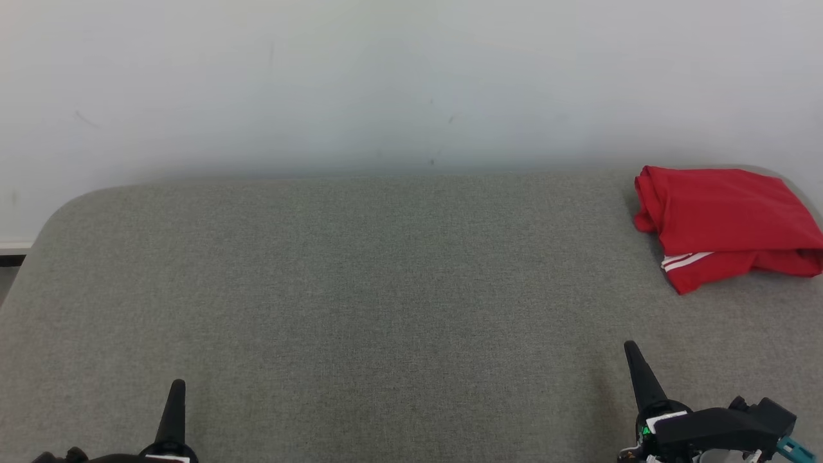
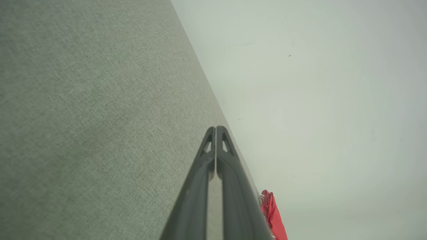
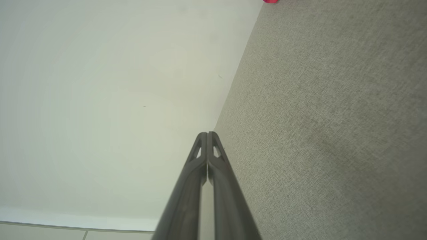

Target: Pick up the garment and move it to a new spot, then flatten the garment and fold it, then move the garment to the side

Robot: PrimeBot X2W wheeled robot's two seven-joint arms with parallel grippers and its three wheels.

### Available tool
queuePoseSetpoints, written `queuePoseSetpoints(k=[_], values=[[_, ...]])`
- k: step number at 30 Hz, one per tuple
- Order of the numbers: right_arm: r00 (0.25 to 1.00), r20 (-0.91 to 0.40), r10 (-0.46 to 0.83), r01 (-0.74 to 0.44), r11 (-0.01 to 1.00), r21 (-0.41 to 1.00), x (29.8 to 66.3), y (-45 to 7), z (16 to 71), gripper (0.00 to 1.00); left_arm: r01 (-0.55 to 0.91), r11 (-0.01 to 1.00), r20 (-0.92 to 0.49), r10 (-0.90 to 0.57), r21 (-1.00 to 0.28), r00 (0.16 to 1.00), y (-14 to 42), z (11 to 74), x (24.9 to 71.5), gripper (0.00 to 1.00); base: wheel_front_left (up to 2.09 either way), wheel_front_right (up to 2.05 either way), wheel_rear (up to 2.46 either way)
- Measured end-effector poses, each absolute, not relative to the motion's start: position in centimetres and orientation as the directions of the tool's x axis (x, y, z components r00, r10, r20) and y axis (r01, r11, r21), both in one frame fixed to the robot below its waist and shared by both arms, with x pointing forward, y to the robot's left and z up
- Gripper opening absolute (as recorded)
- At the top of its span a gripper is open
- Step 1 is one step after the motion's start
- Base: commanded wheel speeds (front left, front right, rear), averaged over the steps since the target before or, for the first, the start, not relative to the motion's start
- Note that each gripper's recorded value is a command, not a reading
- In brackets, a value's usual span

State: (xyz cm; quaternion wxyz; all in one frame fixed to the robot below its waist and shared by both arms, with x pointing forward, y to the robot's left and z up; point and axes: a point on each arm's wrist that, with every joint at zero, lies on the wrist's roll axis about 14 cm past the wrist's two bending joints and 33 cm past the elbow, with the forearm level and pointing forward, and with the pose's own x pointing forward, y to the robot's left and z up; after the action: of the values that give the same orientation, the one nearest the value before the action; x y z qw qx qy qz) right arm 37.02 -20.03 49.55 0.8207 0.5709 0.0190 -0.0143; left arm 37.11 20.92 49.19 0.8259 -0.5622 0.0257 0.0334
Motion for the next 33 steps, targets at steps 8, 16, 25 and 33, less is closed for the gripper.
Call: queuePoseSetpoints(k=[8, 16, 25, 33], values=[[0.999, -0.04, -0.001, 0.039, 0.281, 0.959, 37.4, -20.0, 49.8, 0.0, -0.072, 0.293, -0.07, 0.018, -0.953, 0.997, 20.7, 49.4, 37.4, 0.0, 0.0, 0.0, 0.0], [1.0, -0.031, -0.002, 0.03, 0.217, 0.976, 37.7, -20.1, 50.0, 0.0, -0.06, 0.224, -0.058, 0.013, -0.973, 0.998, 20.5, 49.6, 37.7, 0.0, 0.0, 0.0, 0.0], [1.0, -0.024, -0.002, 0.024, 0.149, 0.988, 38.1, -20.1, 50.1, 0.0, -0.043, 0.153, -0.043, 0.006, -0.987, 0.999, 20.3, 49.9, 38.1, 0.0, 0.0, 0.0, 0.0], [1.0, -0.017, 0.0, 0.017, 0.091, 0.996, 38.4, -20.1, 50.3, 0.0, -0.034, 0.091, -0.034, 0.003, -0.995, 0.999, 20.2, 50.1, 38.4, 0.0, 0.0, 0.0, 0.0]])
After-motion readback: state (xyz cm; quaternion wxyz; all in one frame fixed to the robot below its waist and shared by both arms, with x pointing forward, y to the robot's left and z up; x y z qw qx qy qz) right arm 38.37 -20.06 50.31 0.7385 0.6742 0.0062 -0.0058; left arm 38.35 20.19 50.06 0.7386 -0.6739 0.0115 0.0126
